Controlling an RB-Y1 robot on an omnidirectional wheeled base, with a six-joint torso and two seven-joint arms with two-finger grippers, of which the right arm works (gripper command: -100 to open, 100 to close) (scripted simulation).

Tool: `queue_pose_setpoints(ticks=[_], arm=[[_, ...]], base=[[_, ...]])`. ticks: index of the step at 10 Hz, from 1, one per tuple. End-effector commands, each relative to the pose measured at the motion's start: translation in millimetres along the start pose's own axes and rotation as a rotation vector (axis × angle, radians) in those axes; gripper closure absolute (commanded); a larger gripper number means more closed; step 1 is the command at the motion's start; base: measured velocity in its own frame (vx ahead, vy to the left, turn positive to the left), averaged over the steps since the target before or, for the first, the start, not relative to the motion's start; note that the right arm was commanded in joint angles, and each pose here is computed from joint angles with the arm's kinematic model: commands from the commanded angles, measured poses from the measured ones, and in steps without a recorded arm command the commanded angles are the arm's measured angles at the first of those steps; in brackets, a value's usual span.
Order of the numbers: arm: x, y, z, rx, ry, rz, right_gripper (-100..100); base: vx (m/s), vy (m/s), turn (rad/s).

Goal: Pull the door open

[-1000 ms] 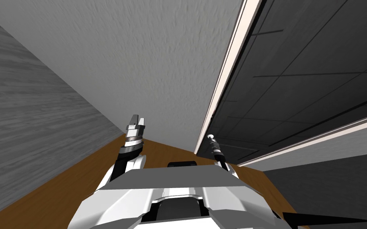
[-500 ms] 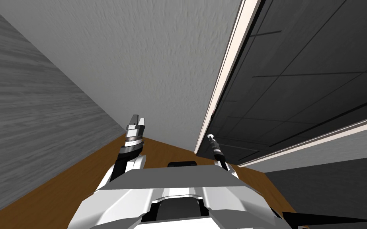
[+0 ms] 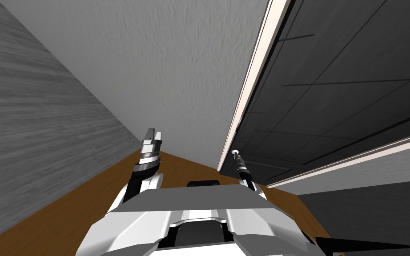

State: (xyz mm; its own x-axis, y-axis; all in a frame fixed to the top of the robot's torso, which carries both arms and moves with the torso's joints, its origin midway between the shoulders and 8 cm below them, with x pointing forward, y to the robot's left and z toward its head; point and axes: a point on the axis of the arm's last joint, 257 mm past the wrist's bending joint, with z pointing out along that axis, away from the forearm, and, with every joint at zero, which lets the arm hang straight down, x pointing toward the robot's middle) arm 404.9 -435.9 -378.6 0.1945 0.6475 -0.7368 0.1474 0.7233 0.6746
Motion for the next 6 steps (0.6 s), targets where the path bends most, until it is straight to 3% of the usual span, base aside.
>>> queue_pose_setpoints(ticks=[1, 6], arm=[[4.3, 2.6, 0.4, -0.001, 0.000, 0.066, 100], [1.4, 1.7, 2.6, 0.005, -0.015, 0.216, 100]], base=[[-0.030, -0.007, 0.046], [-0.037, -0.016, 0.055]])
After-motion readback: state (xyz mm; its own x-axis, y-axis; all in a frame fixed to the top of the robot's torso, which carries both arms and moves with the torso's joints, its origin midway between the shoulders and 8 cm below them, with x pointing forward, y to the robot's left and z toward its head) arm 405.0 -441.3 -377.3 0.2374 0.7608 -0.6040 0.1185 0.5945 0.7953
